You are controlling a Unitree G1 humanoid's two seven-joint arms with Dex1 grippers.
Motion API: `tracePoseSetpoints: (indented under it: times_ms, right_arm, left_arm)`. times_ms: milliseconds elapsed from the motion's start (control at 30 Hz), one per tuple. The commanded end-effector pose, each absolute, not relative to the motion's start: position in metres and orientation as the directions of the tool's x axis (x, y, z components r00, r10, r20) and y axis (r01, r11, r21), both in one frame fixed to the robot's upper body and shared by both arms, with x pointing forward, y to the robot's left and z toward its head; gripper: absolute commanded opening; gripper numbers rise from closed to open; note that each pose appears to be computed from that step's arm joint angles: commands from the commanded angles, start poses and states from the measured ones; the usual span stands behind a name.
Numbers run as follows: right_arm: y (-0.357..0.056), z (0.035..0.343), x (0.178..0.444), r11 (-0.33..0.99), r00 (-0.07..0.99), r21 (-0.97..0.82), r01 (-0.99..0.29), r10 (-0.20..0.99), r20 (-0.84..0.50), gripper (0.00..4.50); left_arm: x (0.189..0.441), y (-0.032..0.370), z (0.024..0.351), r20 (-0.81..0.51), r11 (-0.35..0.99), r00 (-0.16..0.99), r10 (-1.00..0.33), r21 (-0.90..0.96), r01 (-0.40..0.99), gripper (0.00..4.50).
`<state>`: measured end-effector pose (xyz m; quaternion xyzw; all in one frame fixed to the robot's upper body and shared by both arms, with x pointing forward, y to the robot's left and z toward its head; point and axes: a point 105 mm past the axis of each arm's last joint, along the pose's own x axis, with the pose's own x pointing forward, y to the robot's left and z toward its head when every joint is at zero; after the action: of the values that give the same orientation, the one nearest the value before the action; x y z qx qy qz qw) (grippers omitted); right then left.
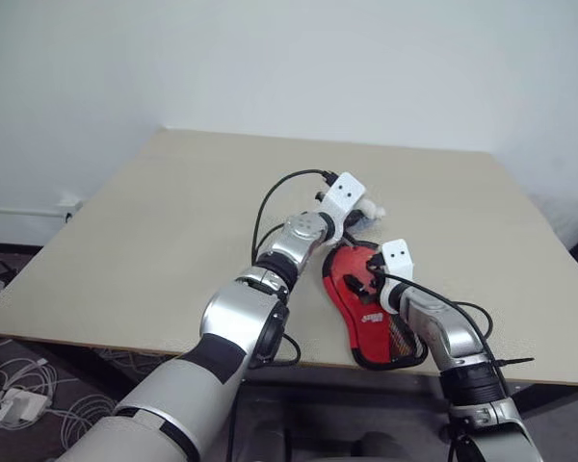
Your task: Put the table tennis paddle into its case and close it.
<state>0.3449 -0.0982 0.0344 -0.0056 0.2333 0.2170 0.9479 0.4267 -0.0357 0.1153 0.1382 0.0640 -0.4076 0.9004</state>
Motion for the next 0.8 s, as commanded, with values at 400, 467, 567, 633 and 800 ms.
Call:
tracePoseSetpoints:
  times_ms: [400, 467, 567, 633, 800]
  right_arm:
    - [-0.128, -0.011, 0.323, 0.94, 0.731, 0.077, -0.332, 0.308, -0.609, 4.5]
    - [-0.131, -0.005, 0.322, 0.939, 0.74, 0.074, -0.337, 0.313, -0.595, 4.5]
    - [-0.141, 0.009, 0.317, 0.934, 0.759, 0.072, -0.349, 0.327, -0.563, 4.5]
    - [-0.143, 0.013, 0.315, 0.931, 0.764, 0.071, -0.357, 0.335, -0.551, 4.5]
    - [-0.157, 0.034, 0.309, 0.925, 0.799, 0.082, -0.371, 0.363, -0.479, 4.5]
  left_arm:
    - [0.407, -0.053, 0.143, -0.065, 0.459, 0.479, -0.876, 0.194, 0.867, 3.04]
    - [0.41, -0.048, 0.148, -0.043, 0.464, 0.478, -0.877, 0.183, 0.867, 3.04]
    - [0.406, -0.04, 0.156, -0.011, 0.398, 0.403, -0.915, 0.134, 0.907, 3.04]
    - [0.404, -0.037, 0.156, -0.008, 0.374, 0.378, -0.926, 0.123, 0.919, 3.04]
    - [0.399, -0.019, 0.173, 0.069, 0.28, 0.276, -0.959, 0.047, 0.959, 3.04]
